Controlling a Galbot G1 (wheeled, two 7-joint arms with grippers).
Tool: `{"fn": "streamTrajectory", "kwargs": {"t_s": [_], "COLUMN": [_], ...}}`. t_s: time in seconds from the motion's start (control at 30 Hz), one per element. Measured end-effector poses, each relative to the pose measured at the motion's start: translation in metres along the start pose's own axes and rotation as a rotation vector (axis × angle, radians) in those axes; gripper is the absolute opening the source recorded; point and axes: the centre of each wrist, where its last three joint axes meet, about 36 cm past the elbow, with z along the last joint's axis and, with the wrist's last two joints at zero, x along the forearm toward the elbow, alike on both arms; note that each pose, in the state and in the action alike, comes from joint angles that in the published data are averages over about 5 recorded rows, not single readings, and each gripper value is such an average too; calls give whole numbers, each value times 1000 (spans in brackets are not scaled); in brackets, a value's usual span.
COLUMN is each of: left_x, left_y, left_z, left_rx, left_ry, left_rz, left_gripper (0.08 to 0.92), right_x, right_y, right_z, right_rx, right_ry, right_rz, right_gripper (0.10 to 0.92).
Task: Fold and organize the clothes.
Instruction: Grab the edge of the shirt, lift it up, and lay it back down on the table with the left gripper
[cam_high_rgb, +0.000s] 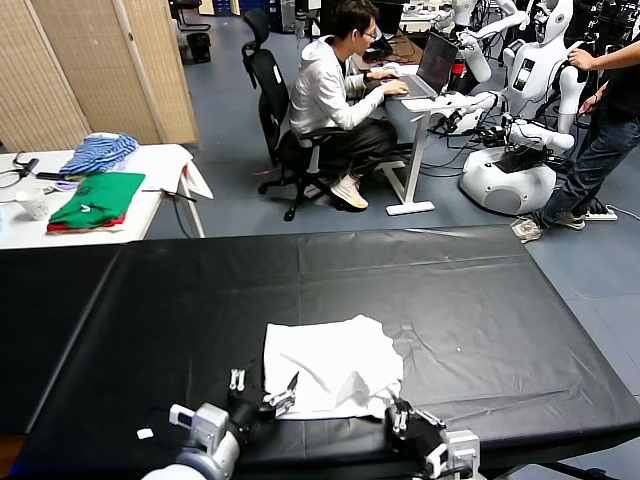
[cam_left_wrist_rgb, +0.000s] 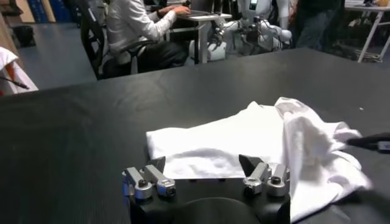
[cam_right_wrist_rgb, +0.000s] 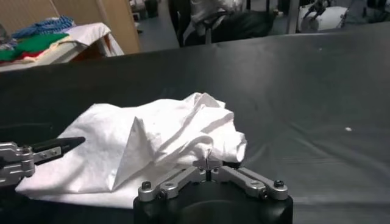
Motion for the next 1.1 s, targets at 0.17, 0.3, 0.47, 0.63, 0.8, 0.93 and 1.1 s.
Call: {"fn": "streamTrajectory", "kwargs": {"t_s": [0.17, 0.3, 0.47, 0.63, 0.8, 0.93, 1.1], "left_x": [0, 0, -1, -4, -9, -13, -15], "left_y": [1, 1, 4, 9, 15, 21, 24], "left_z": [0, 0, 1, 6, 13, 19, 24], "left_rx": [-2, -2, 7, 15, 12, 19, 65], "left_ry": [0, 1, -6, -39, -49, -51, -32], "left_rz": [-2, 0, 7, 14, 15, 11, 15], "left_gripper": [907, 907, 907, 907, 907, 907, 907], "right_x": [-5, -10, -9, -4, 2, 7, 10], "right_y": [-1, -3, -3, -5, -11, -16, -20], "right_z": [3, 5, 4, -1, -6, -10, -16], "right_rx": [-1, -2, -8, -12, 12, 25, 24], "right_ry": [15, 20, 15, -3, -27, -46, -73], "right_rz": [20, 25, 29, 39, 55, 70, 88], "right_gripper": [141, 142, 303, 625, 863, 905, 907]}}
